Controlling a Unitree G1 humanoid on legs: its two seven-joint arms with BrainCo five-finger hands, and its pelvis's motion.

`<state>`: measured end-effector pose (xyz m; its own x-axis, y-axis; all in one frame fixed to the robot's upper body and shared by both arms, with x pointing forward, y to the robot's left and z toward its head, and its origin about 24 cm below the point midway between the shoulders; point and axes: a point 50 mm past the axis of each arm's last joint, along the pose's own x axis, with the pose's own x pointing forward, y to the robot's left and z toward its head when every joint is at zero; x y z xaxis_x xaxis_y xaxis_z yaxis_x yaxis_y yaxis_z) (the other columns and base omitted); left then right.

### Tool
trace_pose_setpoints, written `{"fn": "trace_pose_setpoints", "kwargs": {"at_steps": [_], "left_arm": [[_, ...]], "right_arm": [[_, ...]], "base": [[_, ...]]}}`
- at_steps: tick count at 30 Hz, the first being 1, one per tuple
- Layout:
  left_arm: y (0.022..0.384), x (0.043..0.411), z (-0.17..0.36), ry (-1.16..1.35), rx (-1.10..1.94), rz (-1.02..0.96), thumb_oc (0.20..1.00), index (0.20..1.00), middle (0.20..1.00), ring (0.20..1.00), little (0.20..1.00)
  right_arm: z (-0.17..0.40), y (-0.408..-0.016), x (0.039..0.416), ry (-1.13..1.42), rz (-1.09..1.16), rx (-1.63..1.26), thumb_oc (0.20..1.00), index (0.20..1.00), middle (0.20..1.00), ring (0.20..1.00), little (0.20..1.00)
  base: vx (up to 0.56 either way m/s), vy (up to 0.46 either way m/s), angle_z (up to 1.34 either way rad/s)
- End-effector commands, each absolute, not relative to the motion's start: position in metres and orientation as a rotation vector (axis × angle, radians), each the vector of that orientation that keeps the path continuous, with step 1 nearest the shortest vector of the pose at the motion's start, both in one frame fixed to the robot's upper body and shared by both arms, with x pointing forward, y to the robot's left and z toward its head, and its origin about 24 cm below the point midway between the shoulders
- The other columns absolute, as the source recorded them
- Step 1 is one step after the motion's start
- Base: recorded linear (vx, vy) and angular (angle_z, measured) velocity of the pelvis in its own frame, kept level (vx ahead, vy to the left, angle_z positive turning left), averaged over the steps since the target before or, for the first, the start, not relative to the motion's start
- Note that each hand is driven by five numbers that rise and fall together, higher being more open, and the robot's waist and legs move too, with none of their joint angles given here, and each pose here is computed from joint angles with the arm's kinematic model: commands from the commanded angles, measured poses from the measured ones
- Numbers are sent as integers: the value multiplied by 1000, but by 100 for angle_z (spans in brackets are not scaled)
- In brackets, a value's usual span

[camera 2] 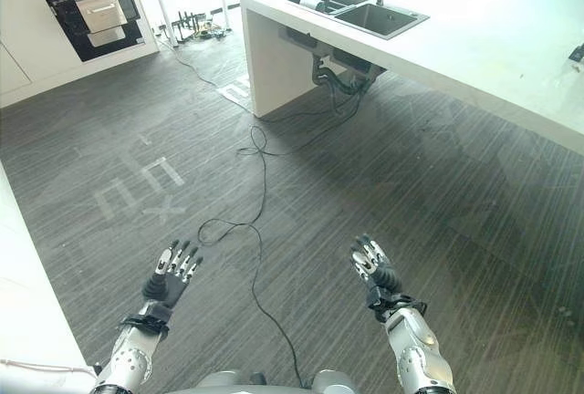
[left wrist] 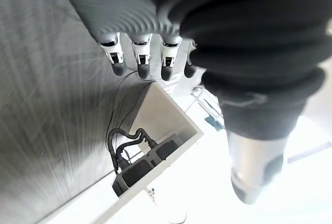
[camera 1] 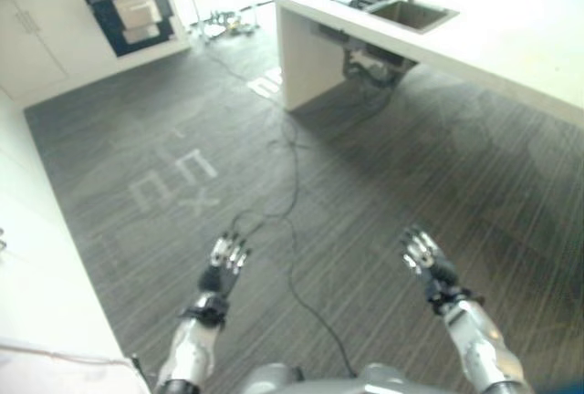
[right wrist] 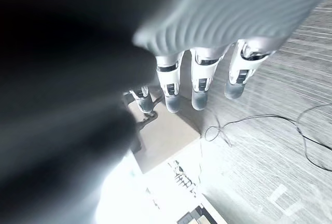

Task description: Place the dishes in the dishwasher.

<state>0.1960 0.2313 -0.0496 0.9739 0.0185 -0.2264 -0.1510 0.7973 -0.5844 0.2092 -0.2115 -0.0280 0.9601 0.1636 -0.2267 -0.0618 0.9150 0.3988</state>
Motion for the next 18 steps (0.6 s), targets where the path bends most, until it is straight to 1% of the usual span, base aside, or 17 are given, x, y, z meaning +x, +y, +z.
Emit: {"fn": "trace_pose_setpoints", "kwargs": {"at_steps": [1,3,7,18], "left_arm": [[246,198,-30,129,-415,81,1000,1000,1000,1000,1000],[248,195,-24,119,-356,66,1000,1000,1000,1000,1000],[251,190,-22,109,-354,72,1000,1000,1000,1000,1000],[251,196,-16,93,-372,62,1000,1000,1000,1000,1000]], "right_arm": [[-12,-220,212,172,129,259,1000,1000,1000,1000,1000],[-7,-222,207,159,155,202,1000,1000,1000,1000,1000],[-4,-224,205,143,164,179,1000,1000,1000,1000,1000],[6,-222,212,98,169,140,1000,1000,1000,1000,1000]], "base": [[22,-32,-1],[21,-61,-1],[-18,-41,0],[-1,-18,0]]}}
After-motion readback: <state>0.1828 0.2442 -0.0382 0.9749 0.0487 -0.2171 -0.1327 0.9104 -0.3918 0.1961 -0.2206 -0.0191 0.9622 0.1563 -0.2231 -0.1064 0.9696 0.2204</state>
